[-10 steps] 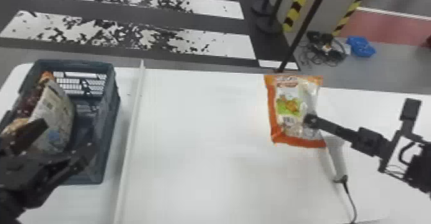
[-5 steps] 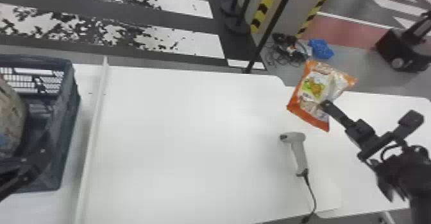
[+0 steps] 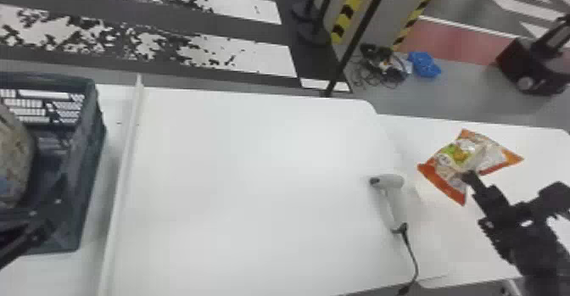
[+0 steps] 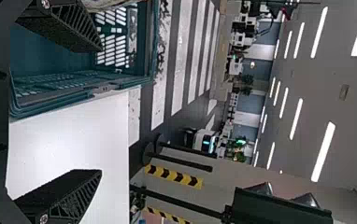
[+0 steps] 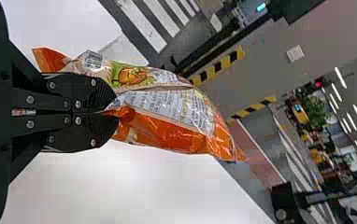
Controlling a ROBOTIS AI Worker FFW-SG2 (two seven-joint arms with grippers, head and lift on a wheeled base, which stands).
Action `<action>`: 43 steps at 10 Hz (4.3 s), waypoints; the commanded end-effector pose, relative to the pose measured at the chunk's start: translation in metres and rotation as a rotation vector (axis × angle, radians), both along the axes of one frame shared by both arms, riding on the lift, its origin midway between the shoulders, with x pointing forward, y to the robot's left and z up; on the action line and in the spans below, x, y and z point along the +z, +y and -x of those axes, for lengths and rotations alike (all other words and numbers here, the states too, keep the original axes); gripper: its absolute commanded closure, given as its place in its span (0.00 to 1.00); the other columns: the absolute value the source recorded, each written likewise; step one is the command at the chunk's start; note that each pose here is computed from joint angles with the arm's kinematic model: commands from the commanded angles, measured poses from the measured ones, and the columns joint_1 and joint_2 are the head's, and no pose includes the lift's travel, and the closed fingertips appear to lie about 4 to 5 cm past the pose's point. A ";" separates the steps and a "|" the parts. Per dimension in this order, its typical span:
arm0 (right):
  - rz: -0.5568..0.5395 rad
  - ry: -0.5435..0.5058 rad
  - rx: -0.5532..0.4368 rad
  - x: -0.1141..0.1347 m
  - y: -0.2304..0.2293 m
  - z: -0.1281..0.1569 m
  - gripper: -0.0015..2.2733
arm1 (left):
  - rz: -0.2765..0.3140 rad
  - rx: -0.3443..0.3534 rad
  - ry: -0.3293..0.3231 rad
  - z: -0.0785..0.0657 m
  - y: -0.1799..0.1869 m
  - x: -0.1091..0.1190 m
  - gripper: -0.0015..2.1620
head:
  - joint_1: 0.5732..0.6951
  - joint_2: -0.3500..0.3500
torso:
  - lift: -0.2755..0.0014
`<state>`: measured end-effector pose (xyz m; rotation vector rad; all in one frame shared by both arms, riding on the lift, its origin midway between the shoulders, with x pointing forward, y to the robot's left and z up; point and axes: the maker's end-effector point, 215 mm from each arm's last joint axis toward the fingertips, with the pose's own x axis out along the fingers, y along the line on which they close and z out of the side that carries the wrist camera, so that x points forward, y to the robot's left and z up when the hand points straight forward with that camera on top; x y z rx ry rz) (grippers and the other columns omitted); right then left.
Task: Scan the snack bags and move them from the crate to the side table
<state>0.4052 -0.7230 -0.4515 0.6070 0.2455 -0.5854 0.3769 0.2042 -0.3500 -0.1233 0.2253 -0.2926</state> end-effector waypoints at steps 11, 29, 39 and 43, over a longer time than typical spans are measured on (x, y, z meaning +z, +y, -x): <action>0.047 0.148 -0.071 -0.043 0.007 0.024 0.03 | 0.012 -0.016 -0.001 -0.002 -0.007 -0.004 0.03 | 1.00 0.00 | 0.68; 0.414 -0.261 0.640 0.098 0.443 0.023 0.05 | -0.024 0.044 0.003 0.001 -0.012 0.000 0.03 | 1.00 0.27 | 0.68; 0.455 -0.233 0.725 0.086 0.457 0.023 0.05 | -0.026 0.196 0.150 -0.070 0.058 -0.001 0.04 | 1.00 0.49 | 0.68; 0.462 -0.208 0.736 0.071 0.451 0.020 0.05 | -0.042 0.251 0.198 -0.091 0.085 -0.011 0.04 | 1.00 0.51 | 0.68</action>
